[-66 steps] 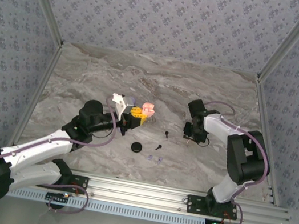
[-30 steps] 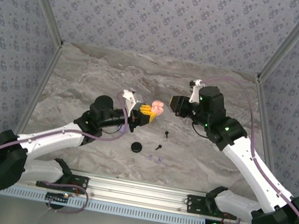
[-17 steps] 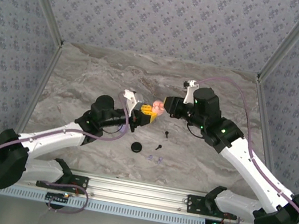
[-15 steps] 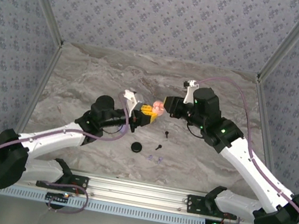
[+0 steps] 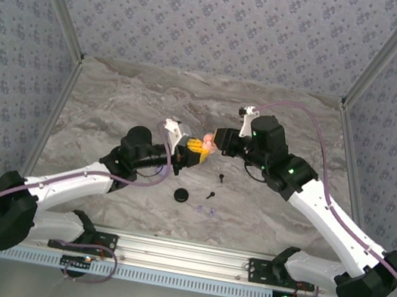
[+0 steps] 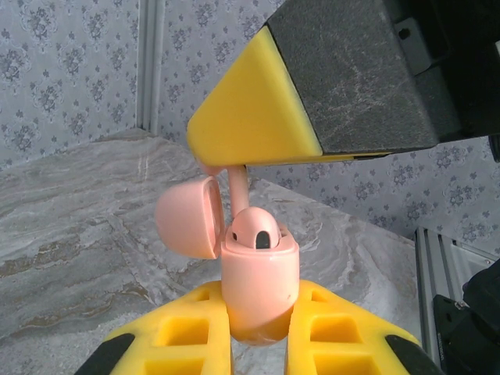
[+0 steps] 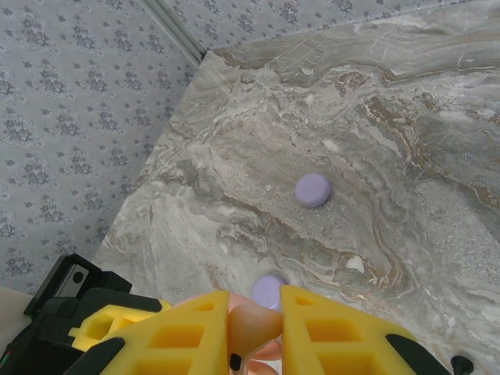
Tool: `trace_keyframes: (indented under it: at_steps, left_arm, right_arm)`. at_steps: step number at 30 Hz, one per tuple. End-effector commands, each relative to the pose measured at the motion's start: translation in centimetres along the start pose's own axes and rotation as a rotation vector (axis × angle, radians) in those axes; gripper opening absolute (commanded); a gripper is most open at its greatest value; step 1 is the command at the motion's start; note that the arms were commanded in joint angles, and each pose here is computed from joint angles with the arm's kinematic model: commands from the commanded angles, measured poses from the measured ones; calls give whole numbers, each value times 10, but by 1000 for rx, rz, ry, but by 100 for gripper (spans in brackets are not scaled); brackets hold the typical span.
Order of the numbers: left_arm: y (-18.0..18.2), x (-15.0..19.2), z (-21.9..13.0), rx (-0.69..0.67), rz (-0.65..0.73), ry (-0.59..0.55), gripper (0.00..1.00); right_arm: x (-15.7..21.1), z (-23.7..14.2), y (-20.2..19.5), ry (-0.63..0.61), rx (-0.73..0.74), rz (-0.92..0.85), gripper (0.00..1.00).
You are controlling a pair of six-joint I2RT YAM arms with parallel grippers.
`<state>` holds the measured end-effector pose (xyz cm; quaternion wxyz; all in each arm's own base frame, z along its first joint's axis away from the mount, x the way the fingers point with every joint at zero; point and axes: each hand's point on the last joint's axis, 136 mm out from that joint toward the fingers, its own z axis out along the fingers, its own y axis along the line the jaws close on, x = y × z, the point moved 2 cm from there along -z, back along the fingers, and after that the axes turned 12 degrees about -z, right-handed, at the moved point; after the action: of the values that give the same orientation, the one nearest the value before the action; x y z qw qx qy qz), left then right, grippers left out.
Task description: Insert wireless bluetooth earbuds into charging case
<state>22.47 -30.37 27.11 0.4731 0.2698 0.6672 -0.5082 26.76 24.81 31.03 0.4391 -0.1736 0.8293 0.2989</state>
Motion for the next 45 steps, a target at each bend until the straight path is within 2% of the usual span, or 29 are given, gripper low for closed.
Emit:
trace_keyframes:
  at_steps: [1, 36, 45]
  left_arm:
    - [-15, -26, 3, 45, 34, -69, 0]
    - [-12, -29, 3, 34, 24, -93, 0]
    - [-12, -28, 3, 36, 17, -95, 0]
  right_arm:
    - [0, -2, 4, 1, -1, -2, 22]
    - [14, 2, 11, 26, -36, 14, 23]
    - [7, -6, 11, 13, -38, 9, 33]
